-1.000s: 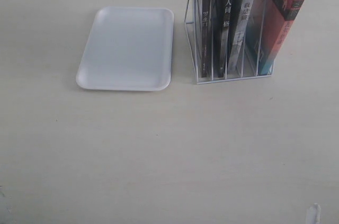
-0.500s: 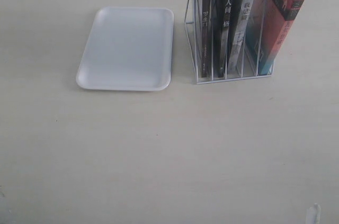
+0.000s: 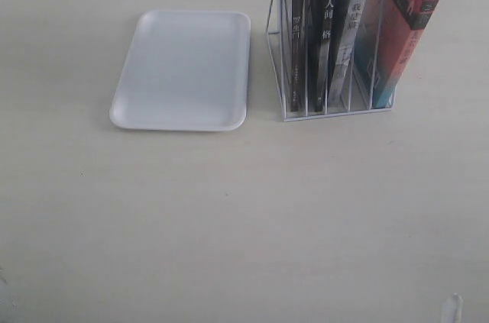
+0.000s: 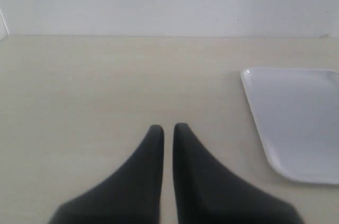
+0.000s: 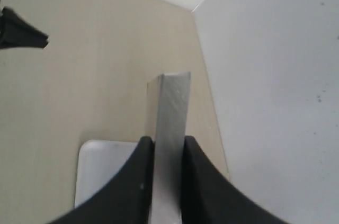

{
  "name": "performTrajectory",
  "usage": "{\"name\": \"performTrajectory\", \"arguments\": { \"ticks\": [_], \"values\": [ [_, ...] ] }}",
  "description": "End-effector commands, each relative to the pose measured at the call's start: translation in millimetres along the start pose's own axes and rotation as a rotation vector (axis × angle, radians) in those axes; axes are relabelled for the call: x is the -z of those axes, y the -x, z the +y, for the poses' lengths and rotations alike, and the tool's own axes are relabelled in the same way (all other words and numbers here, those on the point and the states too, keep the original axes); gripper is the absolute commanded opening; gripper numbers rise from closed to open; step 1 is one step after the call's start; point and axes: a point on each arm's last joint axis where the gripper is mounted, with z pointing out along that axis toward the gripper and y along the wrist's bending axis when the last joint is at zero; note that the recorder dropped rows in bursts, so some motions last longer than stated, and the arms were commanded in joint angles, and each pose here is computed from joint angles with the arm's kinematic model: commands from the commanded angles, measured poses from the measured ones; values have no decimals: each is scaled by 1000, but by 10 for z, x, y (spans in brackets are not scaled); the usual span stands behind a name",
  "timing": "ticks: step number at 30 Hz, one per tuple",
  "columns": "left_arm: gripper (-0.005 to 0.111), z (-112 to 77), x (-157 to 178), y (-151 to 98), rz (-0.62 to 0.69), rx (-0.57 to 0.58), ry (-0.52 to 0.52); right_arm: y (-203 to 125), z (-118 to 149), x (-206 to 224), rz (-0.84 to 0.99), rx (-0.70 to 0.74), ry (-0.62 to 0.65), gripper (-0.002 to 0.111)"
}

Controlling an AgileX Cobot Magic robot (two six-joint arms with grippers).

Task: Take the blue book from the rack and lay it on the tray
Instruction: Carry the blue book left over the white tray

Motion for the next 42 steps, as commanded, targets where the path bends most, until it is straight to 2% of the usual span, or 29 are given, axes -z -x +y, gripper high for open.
{"name": "performTrajectory", "arguments": {
  "ticks": [1, 7, 12, 15, 18, 26, 30, 36, 42],
  "values": [
    [6, -4, -2, -6, -4, -6, -8, 87, 214, -391, 123, 158, 33, 0],
    [6, -4, -2, -6, -4, -6, -8, 79, 431, -1114, 328, 223, -24, 0],
    [6, -4, -2, -6, -4, -6, -8, -127, 522, -1832, 510, 158, -145, 0],
    [6, -4, -2, -6, -4, -6, -8, -198, 605, -2249, 494, 170, -189, 0],
    [6, -4, -2, -6, -4, -6, -8, -202, 650, -2492, 428, 188, -223, 0],
    [6, -4, -2, -6, -4, -6, -8, -460, 810, -2749, 463, 310, -206, 0],
    [6, -4, -2, -6, -4, -6, -8, -615, 823, -2824, 475, 308, -191, 0],
    [6, -4, -2, -6, -4, -6, -8, -888, 675, -2913, 482, 281, -195, 0],
    [6, -4, -2, -6, -4, -6, -8, -978, 518, -2936, 439, 242, -218, 0]
  ]
}}
